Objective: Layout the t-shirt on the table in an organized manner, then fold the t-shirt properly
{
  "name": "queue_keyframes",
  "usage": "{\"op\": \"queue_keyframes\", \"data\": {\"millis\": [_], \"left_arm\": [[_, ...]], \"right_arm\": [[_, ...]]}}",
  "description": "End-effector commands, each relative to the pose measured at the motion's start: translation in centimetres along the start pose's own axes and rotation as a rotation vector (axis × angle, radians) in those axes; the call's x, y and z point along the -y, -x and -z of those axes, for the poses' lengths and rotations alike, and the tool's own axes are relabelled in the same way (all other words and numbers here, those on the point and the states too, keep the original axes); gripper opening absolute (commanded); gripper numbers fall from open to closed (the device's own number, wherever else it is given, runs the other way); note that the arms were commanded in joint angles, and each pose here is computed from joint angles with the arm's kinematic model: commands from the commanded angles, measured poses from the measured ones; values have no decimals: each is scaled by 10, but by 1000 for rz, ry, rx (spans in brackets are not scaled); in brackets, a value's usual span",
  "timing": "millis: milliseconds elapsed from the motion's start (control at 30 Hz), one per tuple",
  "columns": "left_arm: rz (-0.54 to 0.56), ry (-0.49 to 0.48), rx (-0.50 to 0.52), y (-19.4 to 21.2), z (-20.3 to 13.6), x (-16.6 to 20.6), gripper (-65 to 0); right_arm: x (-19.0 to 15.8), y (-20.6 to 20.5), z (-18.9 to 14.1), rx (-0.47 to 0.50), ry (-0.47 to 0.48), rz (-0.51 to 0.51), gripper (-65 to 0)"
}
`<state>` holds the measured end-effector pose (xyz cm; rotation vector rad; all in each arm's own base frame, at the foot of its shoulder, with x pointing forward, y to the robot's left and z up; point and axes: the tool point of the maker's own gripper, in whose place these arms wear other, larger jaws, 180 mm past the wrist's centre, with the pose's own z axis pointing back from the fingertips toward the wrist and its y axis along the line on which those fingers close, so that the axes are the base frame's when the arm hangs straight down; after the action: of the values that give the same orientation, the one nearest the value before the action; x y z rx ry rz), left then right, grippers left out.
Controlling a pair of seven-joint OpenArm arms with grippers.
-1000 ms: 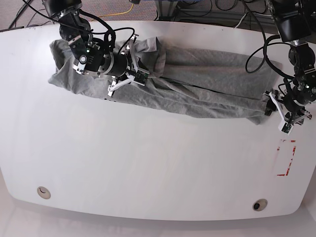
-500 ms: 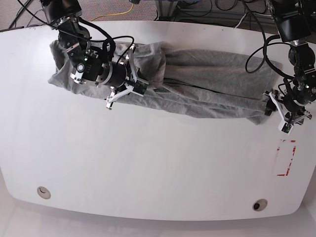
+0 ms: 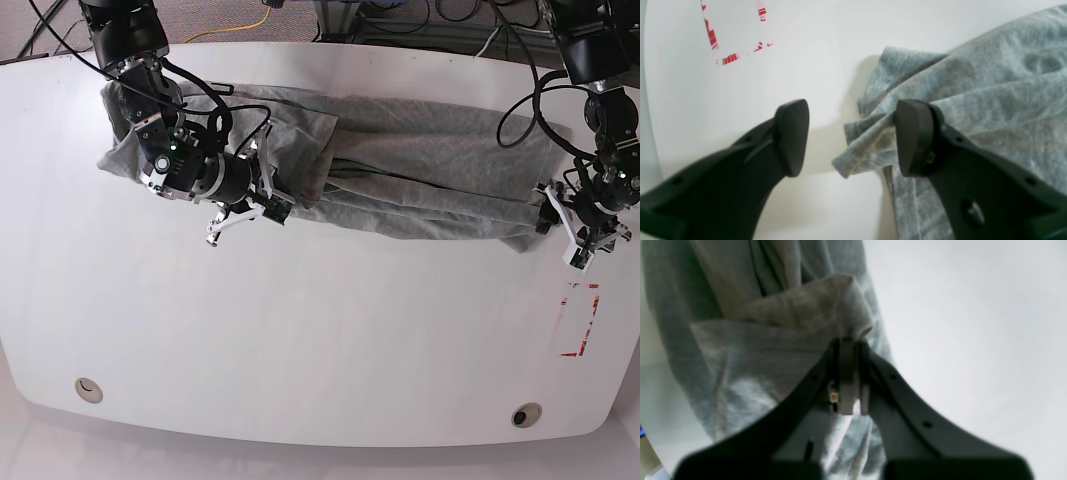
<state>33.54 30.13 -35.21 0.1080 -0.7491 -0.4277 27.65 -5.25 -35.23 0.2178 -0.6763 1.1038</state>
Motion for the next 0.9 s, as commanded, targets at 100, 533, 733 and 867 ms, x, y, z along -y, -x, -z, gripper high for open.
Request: {"op": "queue_keyframes", "data": {"millis": [100, 533, 733, 867], "left_arm": [[11, -27, 43, -15, -6, -12, -264], [14, -27, 47, -16, -7, -12, -264], [38, -39, 86, -31, -14, -12, -264], [57, -49, 122, -44, -20, -10, -264]], "right_arm": [[4, -13, -2, 47, 14, 2, -380], [55, -20, -46, 120, 204, 62, -105], [73, 4, -64, 104, 281, 145, -108], [65, 13, -69, 129, 265, 210, -198]]}}
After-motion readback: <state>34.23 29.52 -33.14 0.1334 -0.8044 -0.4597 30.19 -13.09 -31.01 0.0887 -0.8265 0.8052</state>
